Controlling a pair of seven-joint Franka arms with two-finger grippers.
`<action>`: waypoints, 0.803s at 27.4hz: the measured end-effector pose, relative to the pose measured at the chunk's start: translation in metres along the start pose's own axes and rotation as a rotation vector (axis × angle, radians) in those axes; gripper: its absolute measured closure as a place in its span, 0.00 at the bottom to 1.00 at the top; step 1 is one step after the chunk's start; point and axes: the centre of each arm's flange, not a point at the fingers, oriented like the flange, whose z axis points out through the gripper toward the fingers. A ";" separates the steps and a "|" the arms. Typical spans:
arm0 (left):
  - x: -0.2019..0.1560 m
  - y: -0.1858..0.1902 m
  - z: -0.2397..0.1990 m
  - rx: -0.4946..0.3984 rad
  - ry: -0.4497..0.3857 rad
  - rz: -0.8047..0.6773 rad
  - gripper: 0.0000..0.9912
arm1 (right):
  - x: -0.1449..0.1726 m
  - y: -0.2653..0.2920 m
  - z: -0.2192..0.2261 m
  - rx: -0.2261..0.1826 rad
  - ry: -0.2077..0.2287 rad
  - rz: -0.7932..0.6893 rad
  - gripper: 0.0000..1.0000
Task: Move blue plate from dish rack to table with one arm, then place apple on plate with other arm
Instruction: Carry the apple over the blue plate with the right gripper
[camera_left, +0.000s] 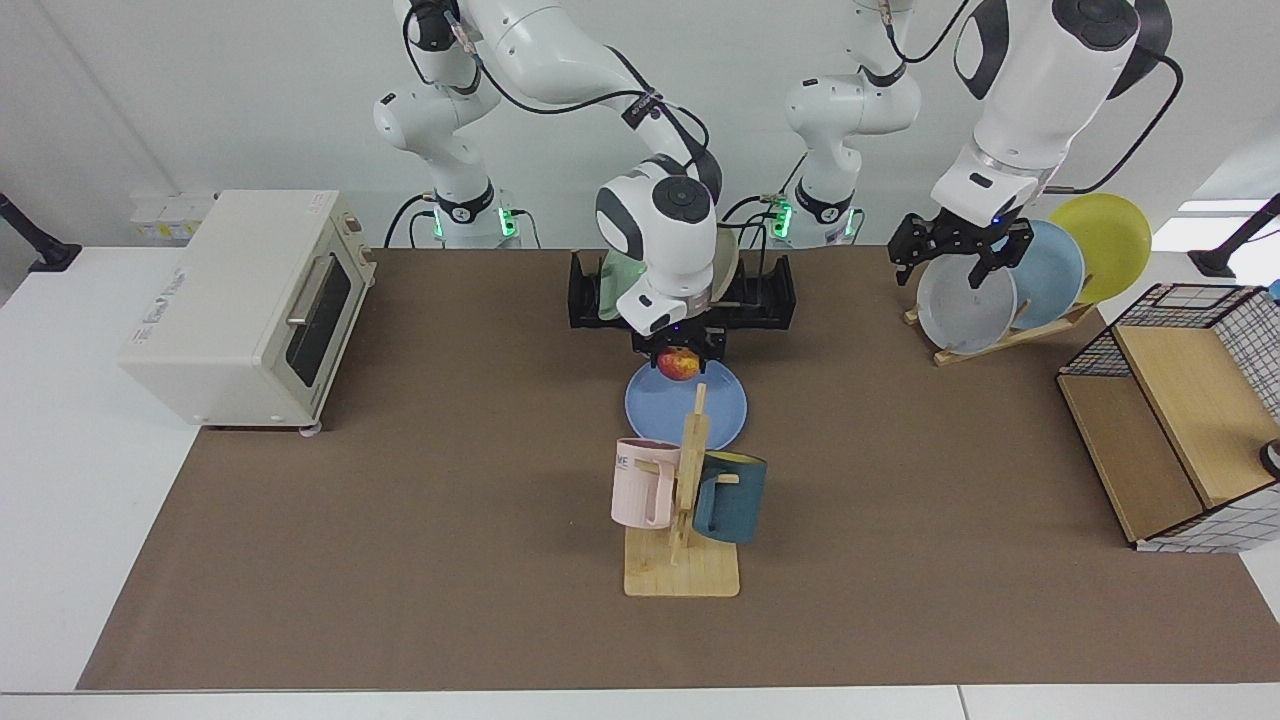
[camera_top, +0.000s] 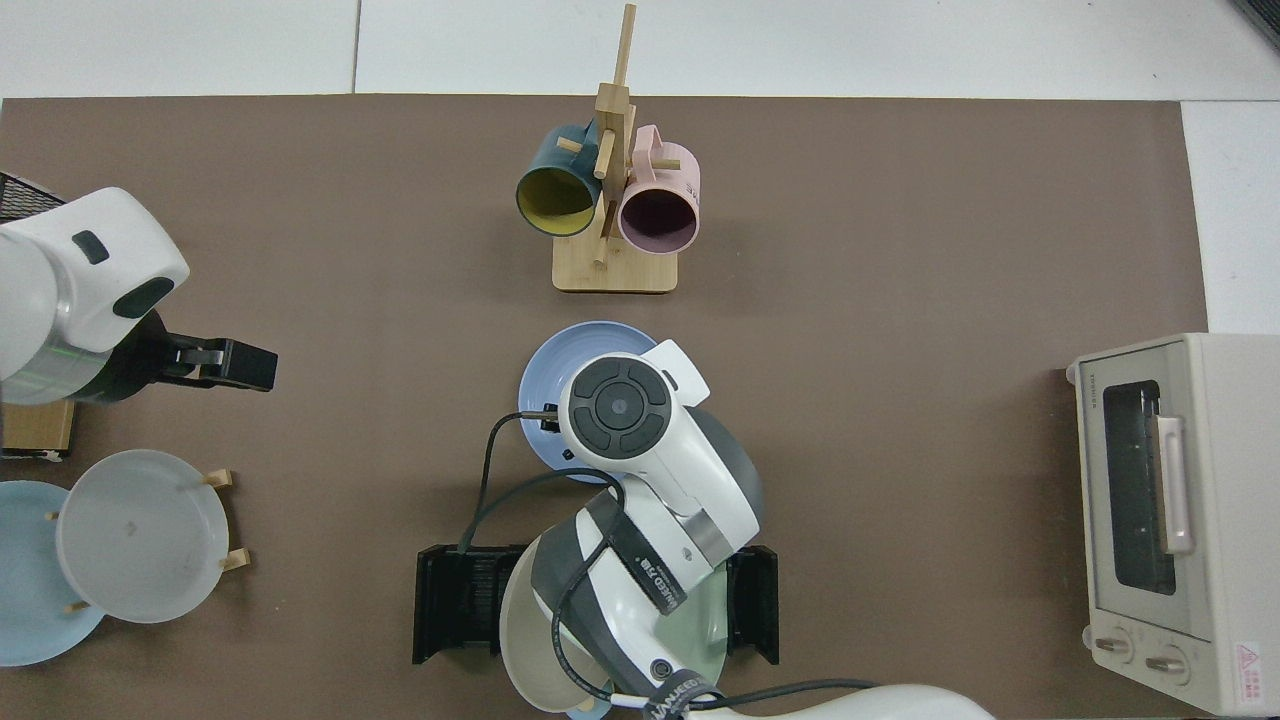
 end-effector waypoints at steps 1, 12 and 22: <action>0.000 0.000 0.000 0.000 0.001 0.000 0.00 | 0.000 -0.001 0.004 0.000 0.000 0.000 0.19; 0.001 0.000 0.000 0.000 0.003 0.037 0.00 | 0.003 -0.003 0.039 0.009 -0.015 0.024 0.19; 0.002 -0.006 0.000 0.000 0.005 0.030 0.00 | 0.005 -0.002 0.041 0.011 -0.018 0.032 0.11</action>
